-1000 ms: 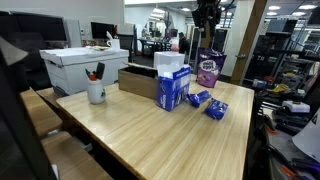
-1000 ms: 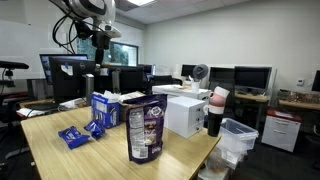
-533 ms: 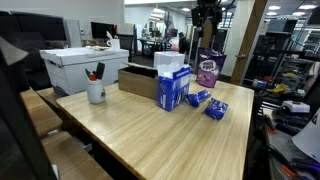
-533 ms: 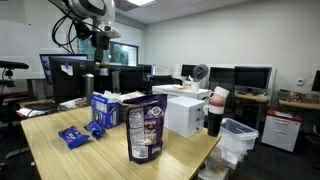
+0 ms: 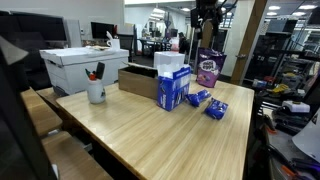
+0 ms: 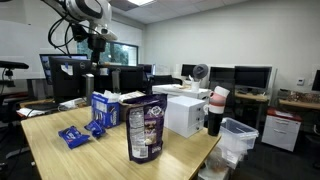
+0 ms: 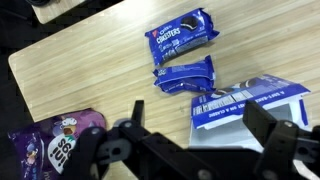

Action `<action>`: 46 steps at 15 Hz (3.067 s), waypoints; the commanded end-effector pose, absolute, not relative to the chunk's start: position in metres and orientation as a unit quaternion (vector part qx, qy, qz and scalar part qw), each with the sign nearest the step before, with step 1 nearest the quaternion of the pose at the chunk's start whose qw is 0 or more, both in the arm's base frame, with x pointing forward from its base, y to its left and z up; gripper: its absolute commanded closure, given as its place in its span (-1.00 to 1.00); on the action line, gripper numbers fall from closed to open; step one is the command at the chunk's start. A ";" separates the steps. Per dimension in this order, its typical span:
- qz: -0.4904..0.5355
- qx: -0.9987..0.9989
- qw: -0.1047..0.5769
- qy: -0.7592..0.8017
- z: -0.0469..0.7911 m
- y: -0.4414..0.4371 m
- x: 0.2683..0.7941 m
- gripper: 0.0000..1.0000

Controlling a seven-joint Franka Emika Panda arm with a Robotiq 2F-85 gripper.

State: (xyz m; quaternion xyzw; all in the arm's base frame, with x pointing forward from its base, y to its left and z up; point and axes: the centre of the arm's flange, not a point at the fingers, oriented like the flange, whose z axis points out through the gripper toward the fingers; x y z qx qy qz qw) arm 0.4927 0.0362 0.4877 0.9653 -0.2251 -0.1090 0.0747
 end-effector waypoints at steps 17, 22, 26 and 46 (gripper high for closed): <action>-0.035 0.989 -0.021 -0.139 0.466 0.068 0.499 0.85; -0.016 0.990 -0.021 -0.141 0.457 0.070 0.500 0.92; -0.034 0.995 -0.001 -0.093 0.459 0.072 0.495 0.91; -0.022 0.981 0.041 0.186 0.480 0.093 0.419 -0.65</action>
